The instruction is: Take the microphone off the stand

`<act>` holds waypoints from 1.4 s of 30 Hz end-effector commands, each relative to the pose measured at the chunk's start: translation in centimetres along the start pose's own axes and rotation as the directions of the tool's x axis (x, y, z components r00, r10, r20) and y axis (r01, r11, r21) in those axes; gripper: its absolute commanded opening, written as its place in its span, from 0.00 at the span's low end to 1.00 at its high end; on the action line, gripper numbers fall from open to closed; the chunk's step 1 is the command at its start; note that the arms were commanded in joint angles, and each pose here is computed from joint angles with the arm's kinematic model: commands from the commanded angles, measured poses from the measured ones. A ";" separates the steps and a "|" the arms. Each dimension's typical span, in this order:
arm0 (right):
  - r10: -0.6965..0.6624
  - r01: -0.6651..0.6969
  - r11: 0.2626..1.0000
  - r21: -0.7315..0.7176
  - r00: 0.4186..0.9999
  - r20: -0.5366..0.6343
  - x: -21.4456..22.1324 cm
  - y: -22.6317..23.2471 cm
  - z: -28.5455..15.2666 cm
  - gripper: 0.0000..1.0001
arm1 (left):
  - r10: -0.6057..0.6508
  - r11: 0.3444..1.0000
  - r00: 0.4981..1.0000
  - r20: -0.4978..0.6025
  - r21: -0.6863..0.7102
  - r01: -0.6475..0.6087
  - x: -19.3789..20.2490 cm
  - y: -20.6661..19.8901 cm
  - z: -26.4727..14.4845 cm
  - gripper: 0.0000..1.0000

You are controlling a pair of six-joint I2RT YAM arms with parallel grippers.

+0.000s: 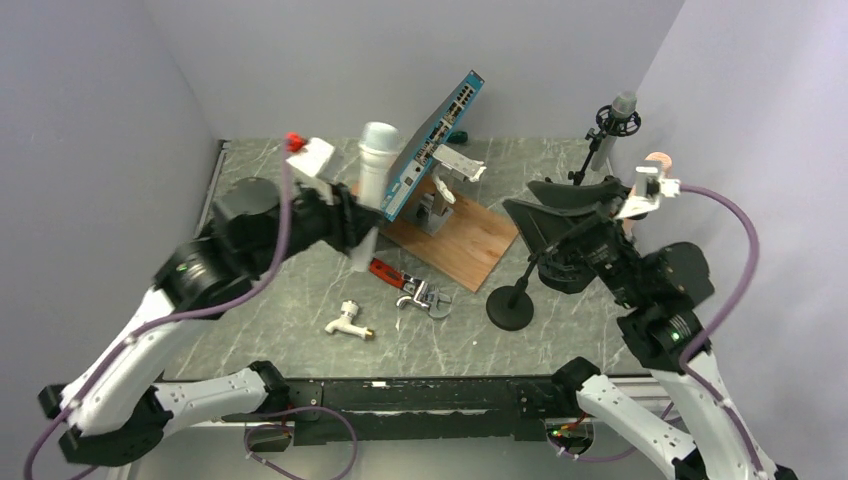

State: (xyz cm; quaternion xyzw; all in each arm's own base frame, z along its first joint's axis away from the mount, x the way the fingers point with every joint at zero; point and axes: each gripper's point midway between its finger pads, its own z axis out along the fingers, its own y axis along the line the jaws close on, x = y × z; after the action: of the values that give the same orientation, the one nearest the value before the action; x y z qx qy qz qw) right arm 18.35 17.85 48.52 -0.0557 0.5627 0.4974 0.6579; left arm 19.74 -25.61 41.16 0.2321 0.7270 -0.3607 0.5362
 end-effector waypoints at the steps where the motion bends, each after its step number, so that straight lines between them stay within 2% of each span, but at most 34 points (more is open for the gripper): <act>1: -0.163 0.155 0.978 0.141 0.985 0.053 -2.7 -1.4 -3.0 1.00 | 0.070 0.890 0.997 -0.015 -0.450 -0.069 -0.8 8.8 -7.0 0.00; 6: -0.267 0.246 0.938 0.246 0.962 0.054 -4.3 -2.4 -5.5 1.00 | 0.031 0.708 0.999 -0.020 -0.705 -0.036 0.8 16.5 -11.2 0.00; 10: -0.301 0.284 0.912 0.296 0.953 0.011 -4.3 -3.3 -6.4 1.00 | -0.016 0.589 0.999 -0.028 -0.808 -0.014 3.2 22.3 -11.4 0.00; 11: -0.302 0.289 0.910 0.297 0.953 -0.002 -4.0 -3.4 -6.6 1.00 | -0.044 0.582 0.999 -0.024 -0.813 0.006 3.8 23.7 -10.9 0.00; 17: -0.300 0.303 0.902 0.306 0.952 -0.059 -2.9 -3.8 -7.6 1.00 | -0.280 0.594 0.957 -0.080 -0.797 0.107 9.7 33.1 -6.8 0.00; 19: -0.309 0.309 0.893 0.326 0.950 -0.055 -3.2 -4.0 -8.5 1.00 | -0.346 0.641 0.925 -0.158 -0.760 0.110 11.8 35.1 -4.8 0.00; 23: -0.338 0.329 0.868 0.372 0.940 -0.044 -4.0 -4.4 -9.9 1.00 | -0.455 0.711 0.829 -0.325 -0.693 0.119 16.4 38.1 -1.1 0.00; 26: -0.358 0.345 0.851 0.396 0.933 -0.043 -4.6 -4.5 -10.5 1.00 | -0.505 0.762 0.770 -0.390 -0.620 0.185 18.9 38.3 1.2 0.00; 27: -0.360 0.347 0.848 0.400 0.932 -0.045 -4.7 -4.5 -10.6 1.00 | -0.508 0.769 0.765 -0.395 -0.609 0.196 19.5 38.3 1.5 0.00; 30: -0.359 0.347 0.845 0.407 0.932 -0.051 -4.8 -4.7 -10.6 1.00 | -0.518 0.771 0.752 -0.407 -0.604 0.204 21.7 39.0 2.0 0.00; 36: -0.333 0.336 0.863 0.378 0.940 -0.076 -3.8 -4.7 -9.1 1.00 | -0.603 0.753 0.644 -0.471 -0.603 0.263 25.4 39.5 2.9 0.00; 39: -0.322 0.328 0.875 0.357 0.944 -0.077 -3.6 -4.4 -8.4 1.00 | -0.618 0.738 0.634 -0.465 -0.621 0.264 25.6 39.7 2.9 0.01; 42: -0.313 0.322 0.881 0.347 0.946 -0.082 -3.5 -4.2 -8.1 1.00 | -0.628 0.724 0.630 -0.456 -0.639 0.260 25.9 40.0 2.8 0.10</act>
State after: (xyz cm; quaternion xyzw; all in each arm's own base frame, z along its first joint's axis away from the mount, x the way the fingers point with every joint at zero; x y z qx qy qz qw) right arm 16.36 7.95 45.25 -0.0263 0.6417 0.2568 0.7222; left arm 41.24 -3.46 3.40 -0.0115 0.9731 -0.1660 0.1596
